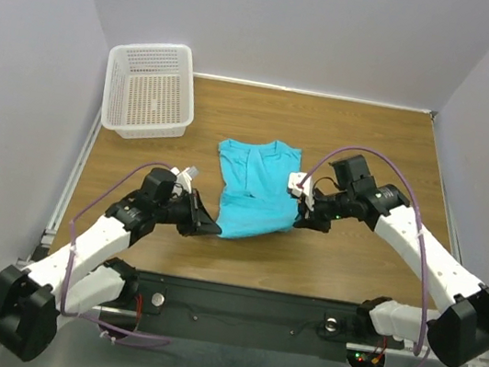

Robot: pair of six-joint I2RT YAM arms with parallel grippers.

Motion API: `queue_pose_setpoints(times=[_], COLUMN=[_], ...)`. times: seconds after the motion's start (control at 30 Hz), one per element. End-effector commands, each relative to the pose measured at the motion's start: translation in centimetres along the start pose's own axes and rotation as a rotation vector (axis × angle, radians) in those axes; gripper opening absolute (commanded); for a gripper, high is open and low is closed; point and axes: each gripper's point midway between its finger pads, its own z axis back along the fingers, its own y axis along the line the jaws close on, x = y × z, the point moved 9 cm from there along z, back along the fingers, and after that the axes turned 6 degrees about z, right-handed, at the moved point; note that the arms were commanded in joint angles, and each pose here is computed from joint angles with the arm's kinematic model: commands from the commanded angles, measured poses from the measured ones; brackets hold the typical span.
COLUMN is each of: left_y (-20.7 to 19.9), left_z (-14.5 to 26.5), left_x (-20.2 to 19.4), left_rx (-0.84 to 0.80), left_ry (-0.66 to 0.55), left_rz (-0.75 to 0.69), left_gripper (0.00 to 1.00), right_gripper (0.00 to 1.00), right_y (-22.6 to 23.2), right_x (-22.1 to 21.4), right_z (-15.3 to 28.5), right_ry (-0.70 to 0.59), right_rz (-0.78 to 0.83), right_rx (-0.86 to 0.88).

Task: Fold and stack the t-shirts
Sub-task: Fold the tshirt

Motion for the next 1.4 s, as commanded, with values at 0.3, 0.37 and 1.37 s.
queue_pose_setpoints(times=[0.3, 0.37, 1.37], left_y=[-7.6, -8.8, -7.0], left_z=[0.6, 0.7, -6.1], left_x=[6.4, 8.0, 24.0], left_rx=[-0.029, -0.031, 0.035], left_ry=[-0.166, -0.199, -0.253], left_rz=[-0.065, -0.107, -0.120], left_gripper=[0.00, 0.00, 0.00], right_gripper=[0.01, 0.01, 0.01], right_y=[-4.7, -6.5, -19.6], right_x=[3.4, 3.6, -0.6], right_z=[0.9, 1.1, 0.1], right_ry=[0.022, 0.022, 0.101], right_rz=[0.027, 0.017, -0.157], right_rx=[-0.118, -0.162, -0.363])
